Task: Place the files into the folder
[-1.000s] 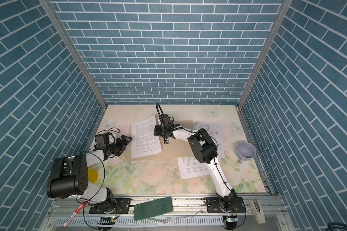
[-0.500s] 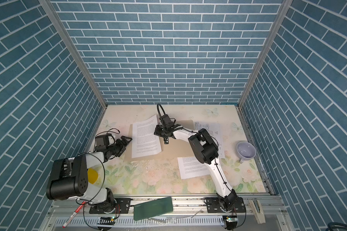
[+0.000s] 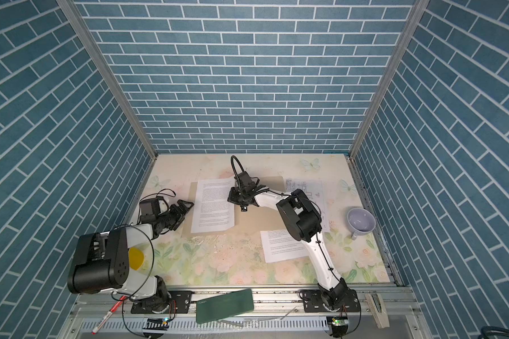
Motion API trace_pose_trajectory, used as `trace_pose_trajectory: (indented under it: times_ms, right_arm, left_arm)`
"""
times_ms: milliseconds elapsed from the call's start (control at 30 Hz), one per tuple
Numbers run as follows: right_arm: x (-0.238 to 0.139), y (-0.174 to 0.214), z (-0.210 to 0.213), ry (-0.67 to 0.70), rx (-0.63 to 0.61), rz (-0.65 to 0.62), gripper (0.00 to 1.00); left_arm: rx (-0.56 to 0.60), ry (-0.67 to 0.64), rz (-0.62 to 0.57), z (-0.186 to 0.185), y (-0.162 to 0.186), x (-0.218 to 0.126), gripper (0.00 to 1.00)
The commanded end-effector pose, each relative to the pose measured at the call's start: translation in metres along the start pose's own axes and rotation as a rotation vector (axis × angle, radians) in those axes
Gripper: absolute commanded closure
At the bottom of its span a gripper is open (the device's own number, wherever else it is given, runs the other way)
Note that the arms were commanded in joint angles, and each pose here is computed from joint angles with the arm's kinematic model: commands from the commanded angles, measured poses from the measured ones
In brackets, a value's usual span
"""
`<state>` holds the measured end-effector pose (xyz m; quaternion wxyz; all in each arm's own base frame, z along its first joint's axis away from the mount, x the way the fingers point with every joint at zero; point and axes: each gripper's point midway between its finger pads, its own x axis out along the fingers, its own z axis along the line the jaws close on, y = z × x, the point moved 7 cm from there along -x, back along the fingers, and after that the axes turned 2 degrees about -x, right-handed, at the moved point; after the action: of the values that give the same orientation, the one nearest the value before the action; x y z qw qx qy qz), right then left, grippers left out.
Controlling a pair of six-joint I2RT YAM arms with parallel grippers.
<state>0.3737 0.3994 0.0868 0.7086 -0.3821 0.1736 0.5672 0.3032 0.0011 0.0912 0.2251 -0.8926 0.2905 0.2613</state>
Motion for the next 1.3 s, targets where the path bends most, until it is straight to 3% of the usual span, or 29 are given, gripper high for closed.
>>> trace_pose_trajectory:
  times_ms: [0,567,1267]
  right_arm:
    - [-0.014,-0.002,0.016,-0.022,0.014,-0.040,1.00]
    - [-0.008,0.011,0.016,0.009,0.023,-0.038,1.00]
    - [0.001,0.017,0.010,0.029,0.141,-0.066,1.00]
  left_arm:
    - [-0.124,-0.143,0.125,0.036,0.034,0.002,0.04]
    - [-0.128,-0.136,0.129,0.036,0.037,0.001,0.04]
    - [-0.143,-0.116,0.129,0.040,0.043,0.001,0.04]
